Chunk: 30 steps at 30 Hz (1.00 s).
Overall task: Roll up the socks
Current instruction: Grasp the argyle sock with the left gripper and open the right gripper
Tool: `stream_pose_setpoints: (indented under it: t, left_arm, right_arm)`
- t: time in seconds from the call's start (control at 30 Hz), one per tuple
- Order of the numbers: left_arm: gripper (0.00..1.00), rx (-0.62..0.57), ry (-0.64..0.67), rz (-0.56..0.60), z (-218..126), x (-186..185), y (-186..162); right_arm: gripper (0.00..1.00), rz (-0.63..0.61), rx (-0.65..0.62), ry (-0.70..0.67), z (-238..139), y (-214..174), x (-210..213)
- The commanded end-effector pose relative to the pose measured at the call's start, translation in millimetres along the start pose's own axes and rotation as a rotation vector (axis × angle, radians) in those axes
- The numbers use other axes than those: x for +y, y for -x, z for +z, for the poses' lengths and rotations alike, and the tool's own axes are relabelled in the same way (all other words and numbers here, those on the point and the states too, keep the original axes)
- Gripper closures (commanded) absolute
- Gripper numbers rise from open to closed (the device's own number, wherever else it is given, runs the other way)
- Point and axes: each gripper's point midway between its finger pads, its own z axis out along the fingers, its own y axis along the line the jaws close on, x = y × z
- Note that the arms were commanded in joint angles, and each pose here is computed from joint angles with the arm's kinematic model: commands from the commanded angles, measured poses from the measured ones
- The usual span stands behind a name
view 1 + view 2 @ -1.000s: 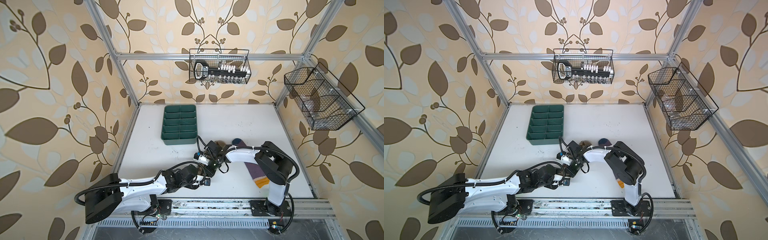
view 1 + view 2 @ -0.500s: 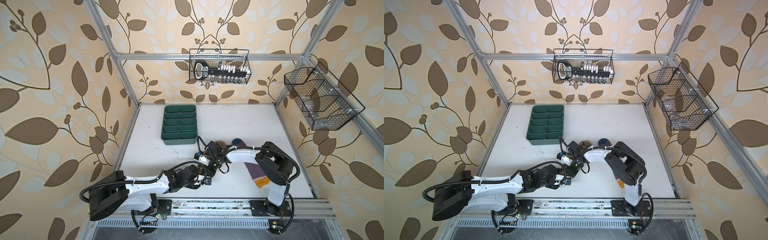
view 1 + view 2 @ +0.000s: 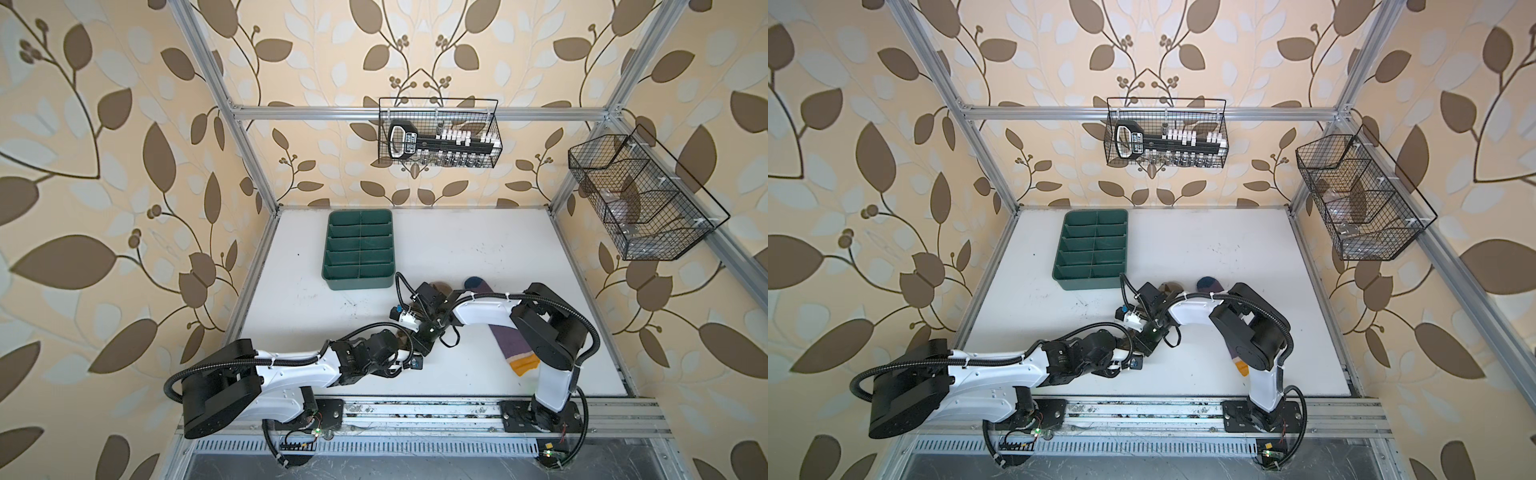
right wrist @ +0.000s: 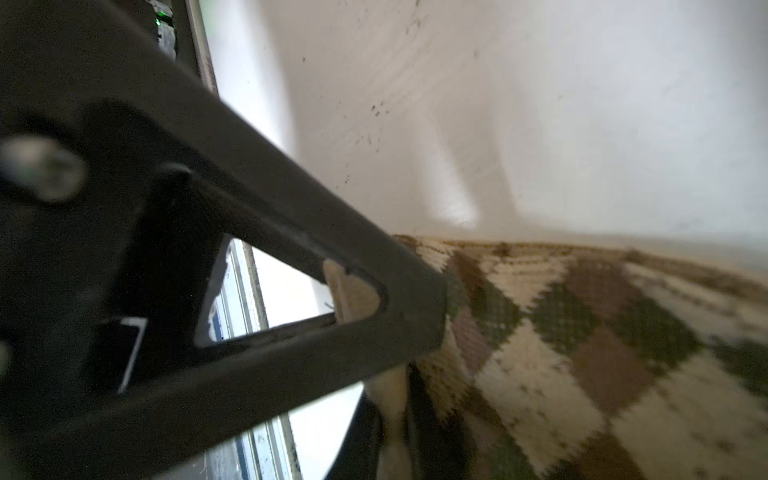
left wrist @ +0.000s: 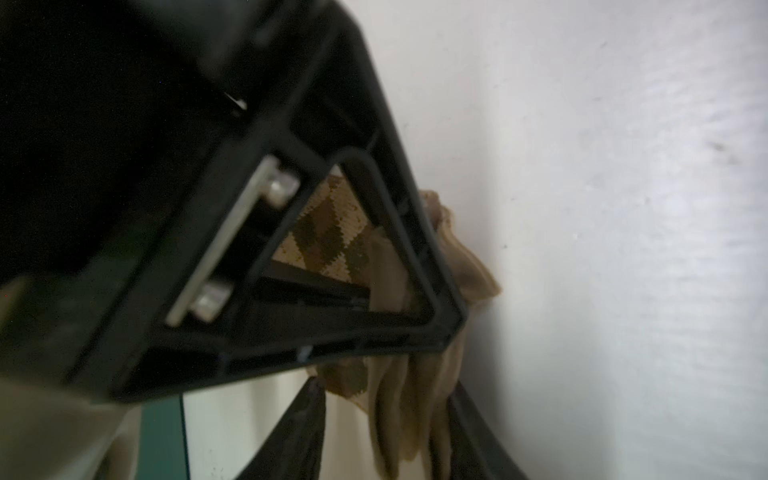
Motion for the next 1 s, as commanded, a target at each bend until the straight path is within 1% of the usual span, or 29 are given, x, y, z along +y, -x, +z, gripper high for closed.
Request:
stream_pose_setpoints:
  t: [0.0,0.07,0.13,0.23,0.3,0.33,0.4,0.47,0.5,0.53,0.67,0.83,0.9,0.97]
  left_arm:
    - [0.6,-0.04,-0.004,-0.002,3,3,14]
    - [0.64,-0.04,-0.012,-0.004,5,2,16]
    - [0.71,-0.044,-0.006,-0.017,6,3,17]
    - [0.89,-0.045,0.001,-0.032,7,7,20]
    - [1.0,-0.044,0.0,-0.036,6,7,20]
    - [1.0,-0.045,0.001,-0.036,5,8,21]
    - [1.0,-0.042,-0.003,-0.036,4,8,21]
    - [1.0,-0.042,-0.024,-0.031,2,6,22]
    - [1.0,-0.039,-0.04,-0.028,1,4,22]
    - [1.0,-0.039,-0.056,-0.029,0,2,23]
    - [1.0,-0.032,-0.116,-0.035,-2,-4,27]
    - [1.0,0.006,-0.211,-0.042,-4,-8,33]
    - [1.0,0.028,-0.267,-0.039,-4,-12,37]
    - [1.0,0.043,-0.313,-0.051,-3,-14,40]
  right_arm:
    - [0.88,0.081,0.125,-0.051,6,-41,-13]
    - [0.88,0.083,0.125,-0.051,6,-42,-13]
    - [0.87,0.081,0.124,-0.052,6,-42,-13]
    - [0.85,0.084,0.119,-0.057,4,-42,-13]
    - [0.78,0.092,0.111,-0.069,1,-41,-15]
    - [0.74,0.095,0.104,-0.08,-1,-40,-17]
    - [0.63,0.119,0.082,-0.118,-9,-40,-24]
    - [0.55,0.149,0.05,-0.169,-21,-38,-34]
    - [0.52,0.171,0.027,-0.199,-28,-37,-40]
    - [0.51,0.197,0.006,-0.225,-35,-36,-46]
    - [0.48,0.311,-0.163,-0.301,-83,-25,-65]
    - [0.48,0.443,-0.458,-0.435,-171,-16,-86]
    - [0.49,0.468,-0.596,-0.538,-213,-17,-89]
    - [0.49,0.442,-0.713,-0.676,-253,-19,-84]
